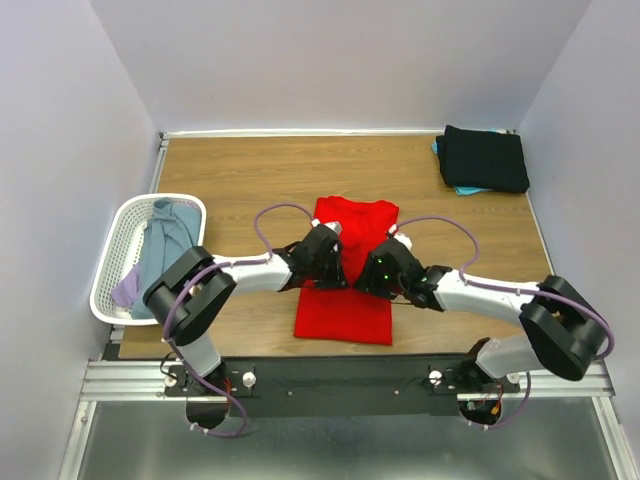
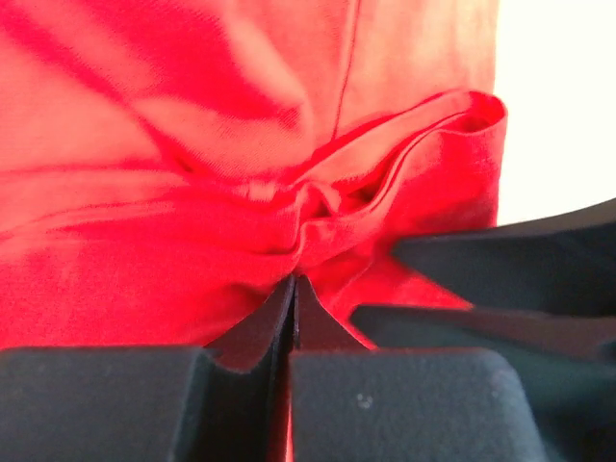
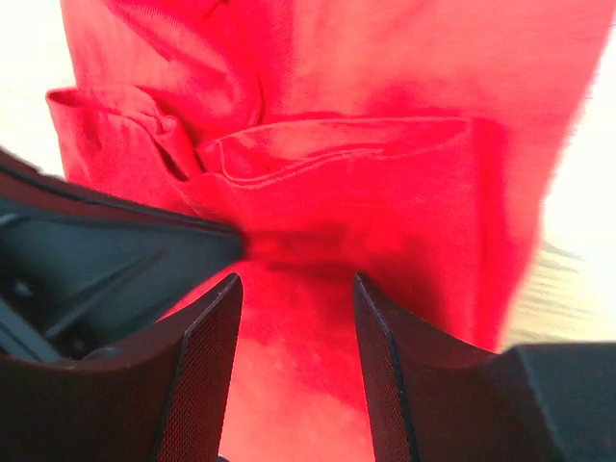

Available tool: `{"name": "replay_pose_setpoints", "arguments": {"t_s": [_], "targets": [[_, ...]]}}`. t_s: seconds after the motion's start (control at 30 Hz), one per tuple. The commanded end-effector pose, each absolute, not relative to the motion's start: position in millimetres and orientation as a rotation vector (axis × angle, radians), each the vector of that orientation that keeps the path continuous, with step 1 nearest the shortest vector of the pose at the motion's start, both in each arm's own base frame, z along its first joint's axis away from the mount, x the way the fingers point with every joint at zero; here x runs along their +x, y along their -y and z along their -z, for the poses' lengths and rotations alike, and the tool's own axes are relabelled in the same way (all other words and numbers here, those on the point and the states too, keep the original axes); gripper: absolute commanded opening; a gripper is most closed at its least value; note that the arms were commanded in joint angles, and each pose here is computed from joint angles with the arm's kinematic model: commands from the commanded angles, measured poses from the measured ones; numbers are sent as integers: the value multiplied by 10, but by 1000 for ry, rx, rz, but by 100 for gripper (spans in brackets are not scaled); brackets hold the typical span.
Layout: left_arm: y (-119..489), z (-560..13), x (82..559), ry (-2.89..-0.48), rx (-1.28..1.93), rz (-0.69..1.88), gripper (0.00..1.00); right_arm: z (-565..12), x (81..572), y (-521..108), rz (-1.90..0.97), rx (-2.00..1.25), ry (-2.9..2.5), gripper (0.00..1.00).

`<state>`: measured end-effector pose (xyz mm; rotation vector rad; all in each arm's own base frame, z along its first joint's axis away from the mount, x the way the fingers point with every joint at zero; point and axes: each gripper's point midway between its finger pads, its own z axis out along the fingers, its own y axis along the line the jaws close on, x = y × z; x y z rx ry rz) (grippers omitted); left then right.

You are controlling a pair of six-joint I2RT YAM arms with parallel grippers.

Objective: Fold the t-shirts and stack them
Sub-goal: Fold the tshirt

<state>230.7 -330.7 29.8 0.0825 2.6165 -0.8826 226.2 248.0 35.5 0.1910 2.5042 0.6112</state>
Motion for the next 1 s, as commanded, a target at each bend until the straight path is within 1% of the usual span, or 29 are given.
{"name": "replay_pose_setpoints", "arguments": {"t_s": [0.0, 0.2, 0.33, 0.4, 0.43, 0.6, 0.73, 0.8, 0.97], "targets": [[3170, -503, 2387, -2559, 90, 811, 8, -425, 2306, -2274, -536, 287, -2465, 57], [3173, -681, 2592, -2517, 108, 792, 8, -495, 2419, -2048, -506, 341, -2436, 57], [3177, -760, 2687, -2495, 120, 804, 8, -315, 2419, -1910, -441, 369, -2480, 56], [3175, -860, 2782, -2467, 120, 812, 8, -125, 2384, -1781, -358, 380, -2519, 55], [3133, -911, 2871, -2450, 102, 813, 8, -68, 2361, -1751, -340, 378, -2536, 52], [2974, -1240, 3211, -2364, 50, 809, 8, 81, 2239, -1619, -299, 390, -2576, 51], [2805, -1338, 3389, -2336, -3, 790, 8, -193, 2330, -1723, -392, 376, -2513, 52], [2751, -1332, 3441, -2332, -20, 770, 9, -435, 2417, -1833, -461, 346, -2472, 54], [2751, -1187, 3496, -2357, -23, 750, 9, -914, 2626, -2027, -542, 280, -2399, 58]]}}
